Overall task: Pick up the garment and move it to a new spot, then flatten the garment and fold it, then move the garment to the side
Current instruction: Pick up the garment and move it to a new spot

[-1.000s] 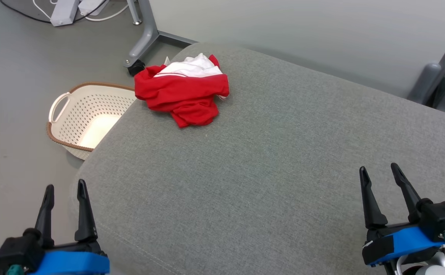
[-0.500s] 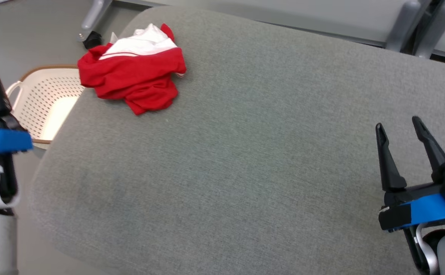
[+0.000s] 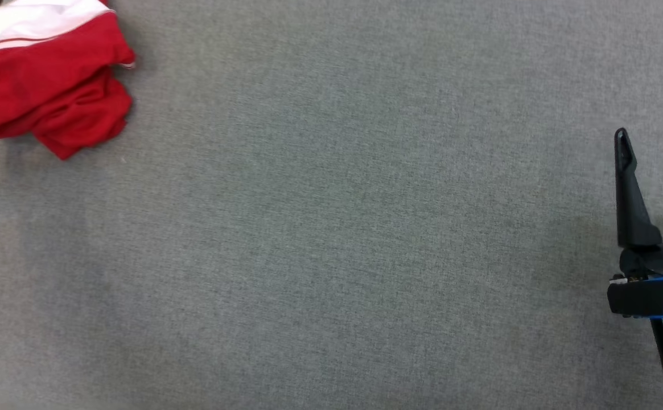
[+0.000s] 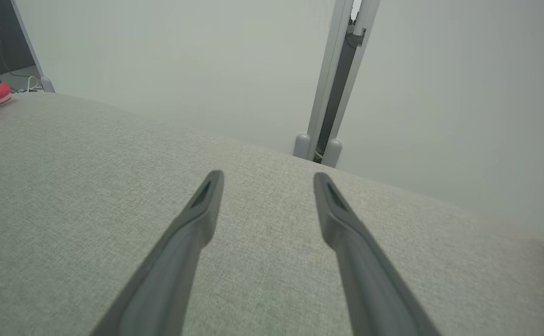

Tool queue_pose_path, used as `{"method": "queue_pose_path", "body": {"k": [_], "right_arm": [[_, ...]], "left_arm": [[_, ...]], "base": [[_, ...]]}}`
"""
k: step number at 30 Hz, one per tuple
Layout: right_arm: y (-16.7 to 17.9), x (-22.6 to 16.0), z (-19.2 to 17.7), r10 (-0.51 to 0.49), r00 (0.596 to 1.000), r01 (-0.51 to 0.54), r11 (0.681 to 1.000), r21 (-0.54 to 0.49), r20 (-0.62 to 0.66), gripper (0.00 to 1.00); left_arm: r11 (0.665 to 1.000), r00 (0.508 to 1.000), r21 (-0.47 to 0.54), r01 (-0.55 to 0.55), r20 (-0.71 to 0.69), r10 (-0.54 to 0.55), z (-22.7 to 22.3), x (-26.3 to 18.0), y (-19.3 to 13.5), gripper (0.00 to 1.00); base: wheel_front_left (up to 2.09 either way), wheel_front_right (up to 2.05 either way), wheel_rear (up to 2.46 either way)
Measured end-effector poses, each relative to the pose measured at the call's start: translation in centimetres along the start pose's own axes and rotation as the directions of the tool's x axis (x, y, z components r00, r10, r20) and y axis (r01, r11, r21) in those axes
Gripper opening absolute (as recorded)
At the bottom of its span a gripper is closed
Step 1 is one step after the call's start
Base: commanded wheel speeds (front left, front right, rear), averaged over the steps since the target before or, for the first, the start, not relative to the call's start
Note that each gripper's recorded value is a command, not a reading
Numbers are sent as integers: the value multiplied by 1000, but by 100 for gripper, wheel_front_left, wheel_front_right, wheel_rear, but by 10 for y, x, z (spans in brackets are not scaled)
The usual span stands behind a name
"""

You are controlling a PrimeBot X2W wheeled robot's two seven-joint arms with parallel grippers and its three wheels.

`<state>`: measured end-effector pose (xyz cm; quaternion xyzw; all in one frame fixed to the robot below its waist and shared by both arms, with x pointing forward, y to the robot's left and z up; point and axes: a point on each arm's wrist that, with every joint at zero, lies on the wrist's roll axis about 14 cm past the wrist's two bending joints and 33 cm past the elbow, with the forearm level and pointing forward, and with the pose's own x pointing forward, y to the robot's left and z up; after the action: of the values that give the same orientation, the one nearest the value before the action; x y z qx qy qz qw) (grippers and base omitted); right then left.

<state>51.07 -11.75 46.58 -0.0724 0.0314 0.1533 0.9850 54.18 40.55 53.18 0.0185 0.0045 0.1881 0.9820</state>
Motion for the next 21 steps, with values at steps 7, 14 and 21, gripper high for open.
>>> {"method": "queue_pose_path", "body": {"k": [7,14,21], "right_arm": [[-15,3,-27,-24,997,22,999,-27,-67,100],[-16,10,-33,-17,997,14,999,-39,-82,100],[-10,13,-32,3,997,-6,999,-33,-77,100]], "left_arm": [[999,940,30,35,-340,-23,-103,11,-18,100],[1000,789,-11,9,-614,-14,-164,-13,-17,100],[999,693,-49,-3,-721,-33,-179,-27,-22,100]], "base": [[0,0,0],[0,0,0],[0,0,0]]}}
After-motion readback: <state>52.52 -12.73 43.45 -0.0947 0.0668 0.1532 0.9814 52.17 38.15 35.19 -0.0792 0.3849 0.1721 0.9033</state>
